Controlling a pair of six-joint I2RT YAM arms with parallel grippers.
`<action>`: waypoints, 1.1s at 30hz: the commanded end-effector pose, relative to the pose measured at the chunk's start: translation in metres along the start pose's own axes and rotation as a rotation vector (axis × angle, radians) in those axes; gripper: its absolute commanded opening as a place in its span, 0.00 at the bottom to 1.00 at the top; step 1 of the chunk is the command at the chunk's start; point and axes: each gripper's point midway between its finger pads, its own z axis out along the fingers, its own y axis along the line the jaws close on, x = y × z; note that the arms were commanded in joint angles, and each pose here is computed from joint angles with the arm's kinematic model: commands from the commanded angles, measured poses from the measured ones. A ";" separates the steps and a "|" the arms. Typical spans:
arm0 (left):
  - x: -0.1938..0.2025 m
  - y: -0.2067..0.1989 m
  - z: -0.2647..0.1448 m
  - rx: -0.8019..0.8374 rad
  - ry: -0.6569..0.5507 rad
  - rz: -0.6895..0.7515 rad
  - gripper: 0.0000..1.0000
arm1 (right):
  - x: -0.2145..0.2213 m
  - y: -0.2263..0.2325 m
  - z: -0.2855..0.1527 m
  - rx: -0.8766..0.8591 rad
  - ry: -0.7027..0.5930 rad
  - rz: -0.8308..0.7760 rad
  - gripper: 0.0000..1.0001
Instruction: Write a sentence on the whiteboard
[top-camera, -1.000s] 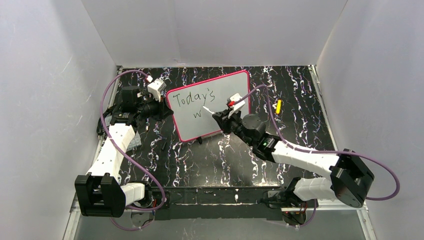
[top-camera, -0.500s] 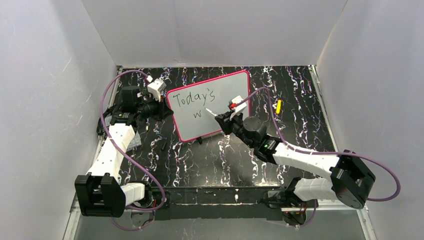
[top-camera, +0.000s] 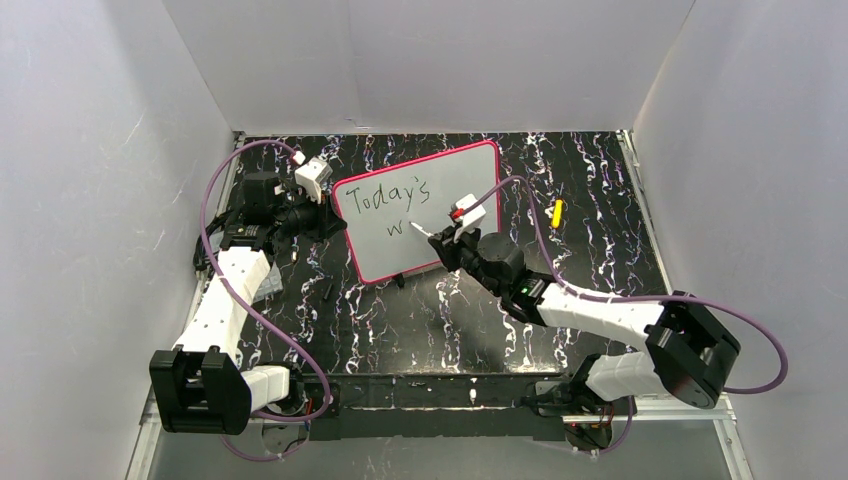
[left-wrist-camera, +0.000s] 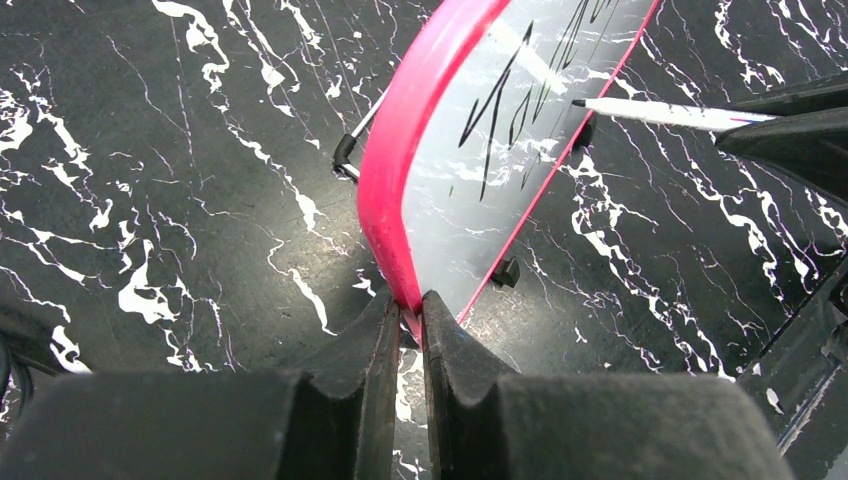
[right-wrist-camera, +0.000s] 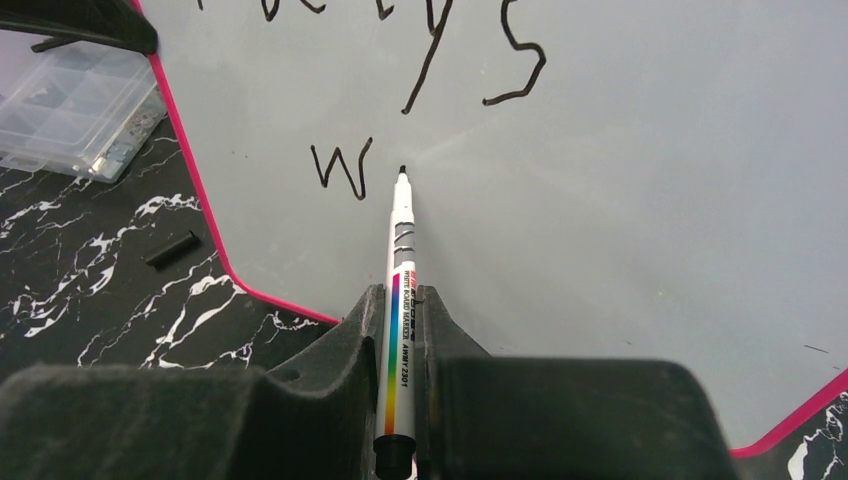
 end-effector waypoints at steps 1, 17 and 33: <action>0.009 -0.003 -0.002 0.005 0.041 -0.013 0.00 | -0.032 0.002 0.010 0.007 -0.090 -0.001 0.01; 0.009 -0.004 -0.002 0.006 0.040 -0.013 0.00 | 0.000 0.006 0.010 -0.025 -0.005 0.003 0.01; 0.009 -0.004 -0.002 0.006 0.039 -0.013 0.00 | -0.010 -0.013 -0.001 0.072 -0.033 -0.002 0.01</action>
